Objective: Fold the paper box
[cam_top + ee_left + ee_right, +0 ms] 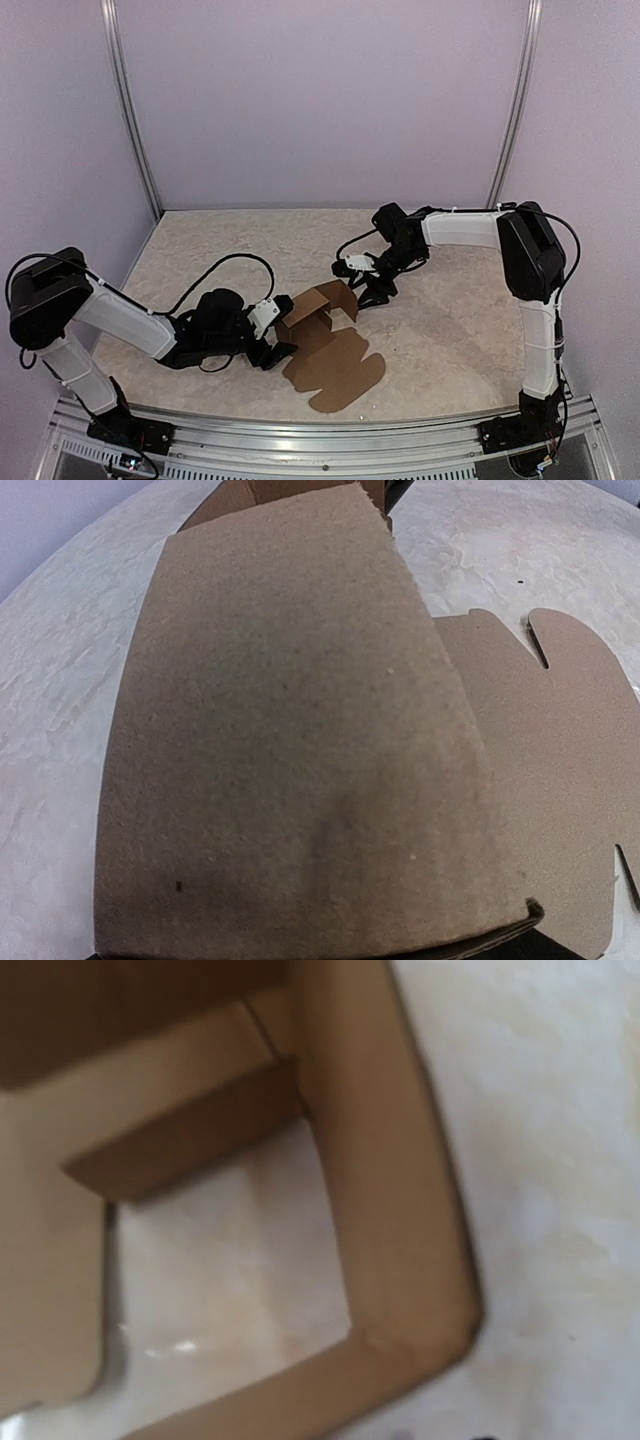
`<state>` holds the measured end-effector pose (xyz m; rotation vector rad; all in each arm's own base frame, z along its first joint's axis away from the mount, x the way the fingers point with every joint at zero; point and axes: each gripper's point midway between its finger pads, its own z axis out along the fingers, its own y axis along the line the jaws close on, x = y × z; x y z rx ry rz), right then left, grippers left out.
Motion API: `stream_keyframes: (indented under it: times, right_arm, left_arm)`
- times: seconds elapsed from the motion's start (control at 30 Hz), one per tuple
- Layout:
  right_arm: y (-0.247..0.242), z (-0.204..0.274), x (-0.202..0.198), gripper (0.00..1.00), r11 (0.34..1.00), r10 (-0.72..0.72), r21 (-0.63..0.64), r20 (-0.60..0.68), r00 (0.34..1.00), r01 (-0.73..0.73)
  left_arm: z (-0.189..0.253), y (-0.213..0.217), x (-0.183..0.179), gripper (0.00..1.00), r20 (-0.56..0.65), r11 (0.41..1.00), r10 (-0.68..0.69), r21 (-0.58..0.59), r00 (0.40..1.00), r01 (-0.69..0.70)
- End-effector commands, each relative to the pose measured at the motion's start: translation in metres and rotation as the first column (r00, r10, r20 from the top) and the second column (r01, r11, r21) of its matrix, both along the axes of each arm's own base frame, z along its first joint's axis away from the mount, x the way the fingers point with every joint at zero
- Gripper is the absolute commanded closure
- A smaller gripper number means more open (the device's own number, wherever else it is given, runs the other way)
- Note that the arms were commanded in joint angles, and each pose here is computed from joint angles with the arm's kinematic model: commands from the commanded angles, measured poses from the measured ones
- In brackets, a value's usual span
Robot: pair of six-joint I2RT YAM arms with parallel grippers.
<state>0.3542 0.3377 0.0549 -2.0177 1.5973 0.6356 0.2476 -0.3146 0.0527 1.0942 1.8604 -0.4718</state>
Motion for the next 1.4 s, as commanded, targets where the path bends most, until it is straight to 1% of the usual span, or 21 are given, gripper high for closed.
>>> stream_keyframes:
  times: [0.0,0.33,0.5,0.67,0.77,0.87,0.93,1.0,1.1,1.23,1.37]
  right_arm:
    - [0.002,0.017,-0.029,0.36,0.999,0.038,0.029,-0.051,0.998,-0.037]
    - [0.020,0.038,-0.054,0.35,0.995,0.049,0.090,-0.095,0.994,-0.041]
    - [0.030,0.035,-0.050,0.37,0.994,-0.007,0.106,-0.074,0.997,0.015]
    - [0.037,0.036,-0.048,0.37,0.989,-0.035,0.138,-0.111,0.993,0.050]
    - [0.041,0.038,-0.040,0.38,0.986,-0.051,0.151,-0.091,0.995,0.064]
    - [0.042,0.035,-0.040,0.39,0.992,0.005,0.124,-0.104,0.995,0.008]
    - [0.039,0.028,-0.044,0.39,0.996,0.064,0.077,-0.146,0.987,-0.053]
    - [0.040,0.032,-0.037,0.38,0.994,0.109,0.043,-0.157,0.982,-0.104]
    - [0.039,0.031,-0.027,0.37,0.994,0.112,0.042,-0.193,0.975,-0.106]
    - [0.043,0.036,-0.019,0.36,0.993,0.115,0.061,-0.194,0.974,-0.105]
    - [0.044,0.033,-0.027,0.36,0.992,0.118,0.072,-0.241,0.963,-0.103]
  left_arm:
    - [0.013,-0.008,0.005,0.22,0.029,0.999,-0.021,-0.040,0.999,0.023]
    - [0.013,-0.009,0.012,0.29,0.019,0.999,0.002,-0.039,1.000,-0.001]
    - [0.010,-0.009,0.013,0.31,0.014,0.999,0.010,-0.032,1.000,-0.010]
    - [0.009,-0.011,0.015,0.32,0.009,1.000,0.009,-0.025,1.000,-0.008]
    - [0.006,-0.013,0.015,0.33,0.001,1.000,0.001,-0.014,1.000,-0.001]
    - [0.004,-0.015,0.015,0.33,-0.005,1.000,-0.009,-0.007,1.000,0.009]
    - [0.003,-0.015,0.012,0.33,-0.013,1.000,-0.022,-0.009,1.000,0.022]
    - [0.005,-0.014,0.012,0.33,-0.015,1.000,-0.025,-0.016,1.000,0.024]
    - [0.004,-0.013,0.015,0.34,-0.020,1.000,-0.020,-0.011,1.000,0.020]
    - [0.000,-0.014,0.017,0.33,-0.023,1.000,-0.022,0.006,1.000,0.022]
    - [0.000,-0.010,0.027,0.33,-0.016,0.999,0.034,0.017,0.999,-0.034]
